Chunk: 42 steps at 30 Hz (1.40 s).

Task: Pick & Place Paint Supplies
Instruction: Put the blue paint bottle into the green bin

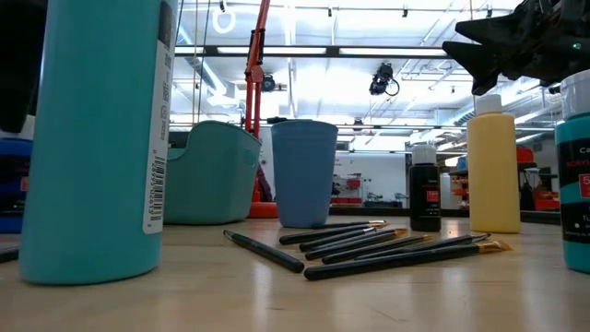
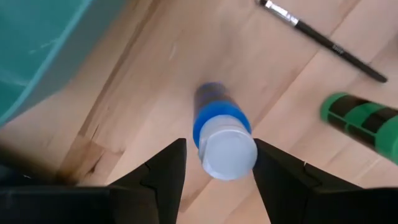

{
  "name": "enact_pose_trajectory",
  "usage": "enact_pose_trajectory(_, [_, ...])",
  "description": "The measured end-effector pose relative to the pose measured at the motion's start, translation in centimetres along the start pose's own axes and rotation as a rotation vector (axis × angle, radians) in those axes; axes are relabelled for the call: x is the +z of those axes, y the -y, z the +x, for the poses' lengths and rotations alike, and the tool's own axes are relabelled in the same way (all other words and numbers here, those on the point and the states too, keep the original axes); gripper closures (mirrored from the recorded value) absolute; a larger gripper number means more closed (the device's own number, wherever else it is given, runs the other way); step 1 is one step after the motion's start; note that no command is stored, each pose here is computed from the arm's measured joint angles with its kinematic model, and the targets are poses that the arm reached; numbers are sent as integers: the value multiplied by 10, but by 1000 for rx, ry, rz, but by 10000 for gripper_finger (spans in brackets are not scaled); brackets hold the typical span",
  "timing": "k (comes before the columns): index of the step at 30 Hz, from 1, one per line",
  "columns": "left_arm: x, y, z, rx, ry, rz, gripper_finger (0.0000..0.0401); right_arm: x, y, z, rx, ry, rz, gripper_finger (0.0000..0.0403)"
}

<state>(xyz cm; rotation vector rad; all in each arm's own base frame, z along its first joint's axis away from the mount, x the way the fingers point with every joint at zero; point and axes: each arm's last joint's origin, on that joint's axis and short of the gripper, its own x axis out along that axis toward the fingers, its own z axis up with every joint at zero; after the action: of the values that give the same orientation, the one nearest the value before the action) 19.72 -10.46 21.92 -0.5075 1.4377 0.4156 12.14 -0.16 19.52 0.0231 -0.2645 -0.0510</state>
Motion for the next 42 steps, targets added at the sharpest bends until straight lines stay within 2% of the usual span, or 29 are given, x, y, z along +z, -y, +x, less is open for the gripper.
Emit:
enact_pose_trajectory(6, [1, 4, 6, 25, 8, 52, 217, 0, 0, 0, 0, -4, 0, 199])
enact_pose_trajectory(14, [2, 4, 6, 38, 37, 67, 264, 0, 0, 0, 0, -3, 0, 199])
enact_pose_trajectory(17, [2, 4, 6, 38, 39, 63, 270, 0, 0, 0, 0, -3, 0, 199])
enact_pose_trajectory(19, [2, 4, 6, 39, 43, 61, 261, 0, 0, 0, 0, -3, 0, 199])
enact_pose_trajectory(25, [2, 4, 6, 46, 57, 85, 194, 0, 0, 0, 0, -3, 1, 199])
enact_pose_trajectory(29, [2, 4, 6, 48, 60, 85, 185, 0, 0, 0, -1, -3, 10, 199])
enact_pose_trajectory(37, [3, 3, 7, 52, 64, 86, 212, 0, 0, 0, 0, -3, 27, 199])
enact_pose_trajectory(42, [3, 4, 6, 48, 58, 99, 249, 0, 0, 0, -1, -3, 27, 199])
